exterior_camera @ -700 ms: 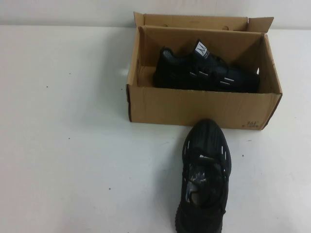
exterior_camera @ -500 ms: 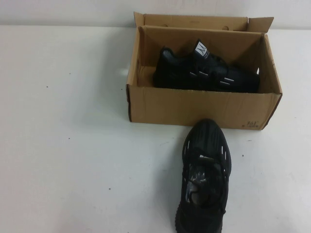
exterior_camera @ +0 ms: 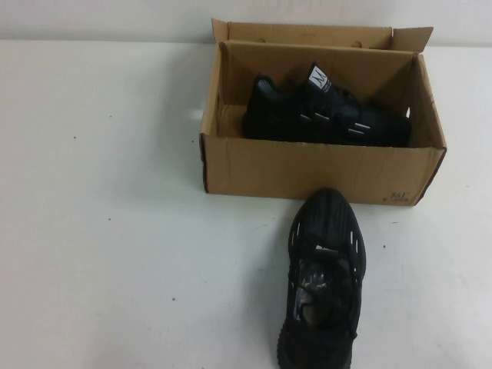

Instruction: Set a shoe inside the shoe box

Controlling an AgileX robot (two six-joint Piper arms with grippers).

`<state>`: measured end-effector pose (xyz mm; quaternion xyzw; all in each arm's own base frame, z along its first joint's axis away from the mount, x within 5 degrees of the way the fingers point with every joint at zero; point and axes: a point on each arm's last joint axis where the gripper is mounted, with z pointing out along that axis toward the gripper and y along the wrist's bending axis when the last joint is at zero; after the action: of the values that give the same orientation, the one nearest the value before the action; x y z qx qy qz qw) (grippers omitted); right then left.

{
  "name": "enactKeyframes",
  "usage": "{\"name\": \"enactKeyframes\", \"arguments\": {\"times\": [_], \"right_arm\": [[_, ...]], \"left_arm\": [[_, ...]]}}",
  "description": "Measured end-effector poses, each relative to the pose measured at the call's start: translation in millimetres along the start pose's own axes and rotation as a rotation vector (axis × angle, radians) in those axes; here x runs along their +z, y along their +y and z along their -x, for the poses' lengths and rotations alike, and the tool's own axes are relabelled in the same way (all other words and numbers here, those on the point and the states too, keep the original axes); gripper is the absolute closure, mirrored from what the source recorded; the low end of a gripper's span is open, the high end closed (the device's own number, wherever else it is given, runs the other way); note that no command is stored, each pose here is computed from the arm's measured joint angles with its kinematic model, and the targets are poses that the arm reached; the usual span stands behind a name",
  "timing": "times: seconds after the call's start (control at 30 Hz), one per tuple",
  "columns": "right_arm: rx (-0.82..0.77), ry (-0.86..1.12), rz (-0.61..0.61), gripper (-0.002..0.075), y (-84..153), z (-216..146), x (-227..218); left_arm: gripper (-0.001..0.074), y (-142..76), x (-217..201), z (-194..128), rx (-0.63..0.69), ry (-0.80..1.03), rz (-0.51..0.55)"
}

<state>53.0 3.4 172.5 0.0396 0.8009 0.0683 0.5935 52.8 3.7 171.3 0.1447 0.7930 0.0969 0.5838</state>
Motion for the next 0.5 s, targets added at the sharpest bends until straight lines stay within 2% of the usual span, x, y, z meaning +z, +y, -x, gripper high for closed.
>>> {"name": "enactKeyframes", "arguments": {"times": [0.3,0.5], "right_arm": [[0.000,-0.093,0.016,0.0743,1.4,8.0,-0.2],[0.000,-0.288,0.050,0.0743,4.4,25.4,-3.6]], "left_arm": [[0.0736,0.9,0.0,1.7,0.025,-0.019,0.010],[0.0736,0.4,-2.7,22.3,0.014,-0.247,0.006]]}}
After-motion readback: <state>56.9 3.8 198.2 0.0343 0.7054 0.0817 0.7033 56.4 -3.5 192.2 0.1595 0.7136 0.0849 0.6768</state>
